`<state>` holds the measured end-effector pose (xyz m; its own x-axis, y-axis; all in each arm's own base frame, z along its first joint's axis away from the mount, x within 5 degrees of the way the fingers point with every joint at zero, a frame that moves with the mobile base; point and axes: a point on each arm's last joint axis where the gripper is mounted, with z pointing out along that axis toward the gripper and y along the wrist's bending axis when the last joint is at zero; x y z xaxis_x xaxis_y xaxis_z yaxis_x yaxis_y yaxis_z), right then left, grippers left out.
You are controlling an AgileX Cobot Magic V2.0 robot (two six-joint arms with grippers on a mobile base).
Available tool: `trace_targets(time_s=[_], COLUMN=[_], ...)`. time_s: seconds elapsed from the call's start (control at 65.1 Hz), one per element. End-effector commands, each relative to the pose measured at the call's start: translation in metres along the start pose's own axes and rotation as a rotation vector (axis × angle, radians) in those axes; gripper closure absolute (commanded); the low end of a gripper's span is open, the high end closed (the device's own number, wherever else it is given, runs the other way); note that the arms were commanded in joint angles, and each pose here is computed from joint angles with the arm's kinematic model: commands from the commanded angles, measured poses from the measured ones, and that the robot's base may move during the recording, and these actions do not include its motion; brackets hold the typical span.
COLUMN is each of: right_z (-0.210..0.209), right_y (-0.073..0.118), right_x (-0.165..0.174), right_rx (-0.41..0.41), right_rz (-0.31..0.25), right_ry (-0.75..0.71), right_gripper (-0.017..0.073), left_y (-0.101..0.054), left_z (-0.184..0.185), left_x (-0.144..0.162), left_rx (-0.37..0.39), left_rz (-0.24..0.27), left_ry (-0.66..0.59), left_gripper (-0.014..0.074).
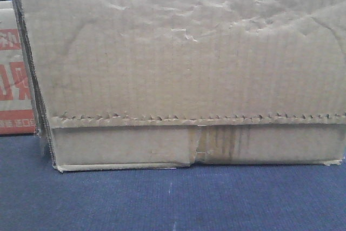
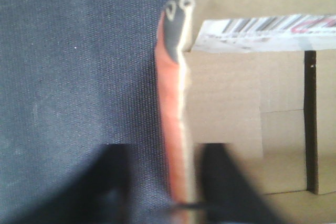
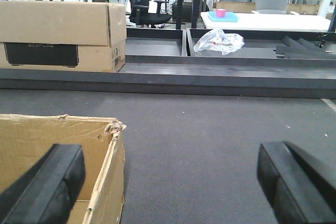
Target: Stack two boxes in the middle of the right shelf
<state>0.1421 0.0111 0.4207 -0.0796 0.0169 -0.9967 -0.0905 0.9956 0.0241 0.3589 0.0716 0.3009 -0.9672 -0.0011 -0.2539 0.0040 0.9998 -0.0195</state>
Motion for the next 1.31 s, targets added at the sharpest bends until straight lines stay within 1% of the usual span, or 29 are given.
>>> trace_targets(time_s=[0.0,0.031,0.061,0.092,0.215,0.292,0.399,0.492,0.584,0.614,0.722,0.783,0.829,0.876,0.922,0.983,1.014,1.106,1.152,1.213,1.26,1.29], right_z=[0.001,0.001,0.001,0.001,0.001,0.001,0.001,0.001,0.001,0.001,0.001,0.001,0.001,0.001,0.001,0.001,0.001,0.001,0.001,0.001,0.001,0.001], right_y=[0.000,0.000,0.000,0.000,0.000,0.000,0.000,0.000,0.000,0.000,0.000,0.000,0.000,0.000,0.000,0.000,0.000,0.000,0.000,0.000,0.000,0.000], right_x=[-0.003,-0.003,-0.003,-0.003,-0.002,-0.002,-0.002,-0.002,-0.002,-0.002,-0.002,-0.002,-0.002,-0.002,-0.002,-0.002,-0.002,-0.002,-0.002,-0.002,-0.002,-0.002], right_rx=[-0.001,-0.001,-0.001,-0.001,-0.001,-0.002,-0.002,-0.002,-0.002,-0.002,-0.002,-0.002,-0.002,-0.002,-0.002,-0.002,-0.002,-0.002,-0.002,-0.002,-0.002,-0.002], right_rz=[-0.001,-0.001,-0.001,-0.001,-0.001,-0.001,-0.001,-0.001,-0.001,-0.001,-0.001,-0.001,-0.001,-0.001,-0.001,-0.001,-0.001,-0.001,-0.001,-0.001,-0.001,-0.001], right_ry=[-0.017,-0.017,-0.017,-0.017,-0.013,-0.011,-0.011,-0.011,-0.008,-0.008,-0.006,-0.006,-0.006,-0.006,-0.006,-0.006,-0.006,-0.008,-0.008,-0.008,-0.008,-0.008], right_gripper=[-0.0010,-0.0010,-0.0010,-0.0010,-0.0010,-0.0010,-0.0010,-0.0010,-0.0010,-0.0010,-0.0010,-0.0010,-0.0010,-0.0010,-0.0010,-0.0010,-0.0010,-0.0010,-0.0010,-0.0010,-0.0010,-0.0010], left_y=[-0.001,0.000,0.000,0.001,0.005,0.005,0.004,0.001,-0.004,-0.007,-0.020,-0.030,-0.041,-0.051,-0.064,-0.079,-0.089,-0.114,-0.130,-0.147,-0.161,-0.169], left_z=[-0.002,-0.003,-0.004,-0.006,-0.028,-0.054,-0.092,-0.131,-0.174,-0.190,-0.234,-0.252,-0.266,-0.276,-0.282,-0.288,-0.288,-0.286,-0.281,-0.272,-0.264,-0.257], left_x=[-0.001,-0.001,-0.001,0.000,0.004,0.009,0.013,0.018,0.027,0.031,0.043,0.047,0.051,0.053,0.054,0.055,0.056,0.055,0.053,0.046,0.042,0.039], left_rx=[0.006,0.001,-0.007,-0.025,-0.102,-0.130,-0.152,-0.185,-0.193,-0.185,-0.116,-0.052,-0.008,0.031,0.079,0.126,0.157,0.244,0.292,0.339,0.368,0.382], left_rz=[-0.001,-0.009,-0.034,-0.046,-0.073,-0.080,-0.119,-0.153,-0.186,-0.194,-0.204,-0.190,-0.167,-0.138,-0.098,-0.048,-0.015,0.038,0.077,0.102,0.130,0.138], left_ry=[-0.012,-0.016,-0.019,-0.023,-0.084,-0.165,-0.294,-0.438,-0.596,-0.659,-0.817,-0.876,-0.916,-0.946,-0.962,-0.978,-0.975,-0.956,-0.932,-0.891,-0.853,-0.823], left_gripper=[0.0703,0.0704,0.0705,0.0705,0.0705,0.0705,0.0705,0.0705,0.0705,0.0705,0.0705,0.0705,0.0705,0.0705,0.0705,0.0705,0.0705,0.0705,0.0705,0.0705,0.0705,0.0705])
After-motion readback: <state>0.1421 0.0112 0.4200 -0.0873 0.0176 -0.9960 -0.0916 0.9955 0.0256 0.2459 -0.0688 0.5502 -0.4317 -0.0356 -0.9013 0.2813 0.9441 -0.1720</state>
